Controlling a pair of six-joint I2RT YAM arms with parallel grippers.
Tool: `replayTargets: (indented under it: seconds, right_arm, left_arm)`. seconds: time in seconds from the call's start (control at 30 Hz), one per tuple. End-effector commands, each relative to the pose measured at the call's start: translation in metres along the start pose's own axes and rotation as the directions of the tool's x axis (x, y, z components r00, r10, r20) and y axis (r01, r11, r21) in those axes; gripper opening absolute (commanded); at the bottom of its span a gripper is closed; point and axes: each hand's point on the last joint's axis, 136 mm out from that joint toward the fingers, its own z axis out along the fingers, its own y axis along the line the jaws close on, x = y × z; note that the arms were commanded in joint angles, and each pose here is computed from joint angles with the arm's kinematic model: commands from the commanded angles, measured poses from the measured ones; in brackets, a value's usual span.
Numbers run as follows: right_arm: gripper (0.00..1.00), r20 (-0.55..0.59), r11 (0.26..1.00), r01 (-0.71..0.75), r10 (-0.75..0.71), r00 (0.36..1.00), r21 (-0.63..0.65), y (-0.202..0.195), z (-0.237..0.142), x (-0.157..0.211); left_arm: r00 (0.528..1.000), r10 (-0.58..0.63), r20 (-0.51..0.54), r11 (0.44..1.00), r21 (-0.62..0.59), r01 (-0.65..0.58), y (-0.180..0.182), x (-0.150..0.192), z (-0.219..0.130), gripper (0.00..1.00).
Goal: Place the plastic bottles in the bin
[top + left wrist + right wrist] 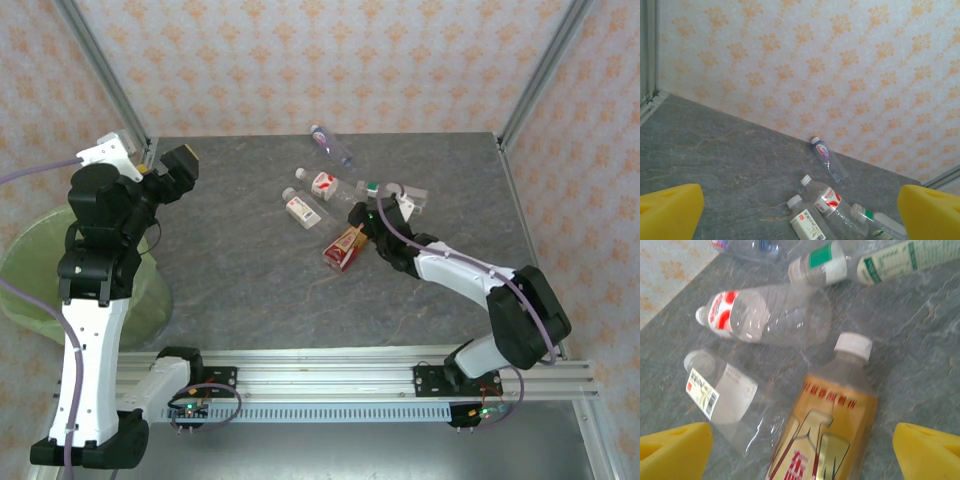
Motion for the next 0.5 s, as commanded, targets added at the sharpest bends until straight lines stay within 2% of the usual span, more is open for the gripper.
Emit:
replayTargets:
  seconds: [0.0,0.27,0.37,0.47]
  right_arm:
    - [0.94,0.043,0.995,-0.025,0.02,0.999,0.102,-0.016,0.005,0.008]
    - [0.95,-0.05,0.982,0.13,-0.124,0.991,0.14,-0.007,0.015,0.046]
    - [1.0,-0.075,0.959,0.222,-0.212,0.974,0.173,-0.005,0.017,0.053]
    - [0.99,-0.091,0.957,0.24,-0.228,0.969,0.161,-0.001,0.02,0.059]
  left_arm:
    - [1.0,0.029,0.011,0.999,0.041,-0.03,-0.006,-0.002,0.002,1.0]
    - [0.999,0.036,0.0,0.999,0.016,-0.036,0.0,0.003,0.003,1.0]
    - [0.999,0.035,-0.003,0.999,0.014,-0.035,0.001,0.005,0.004,1.0]
    - [1.0,0.03,-0.006,0.999,0.014,-0.03,0.001,0.006,0.006,1.0]
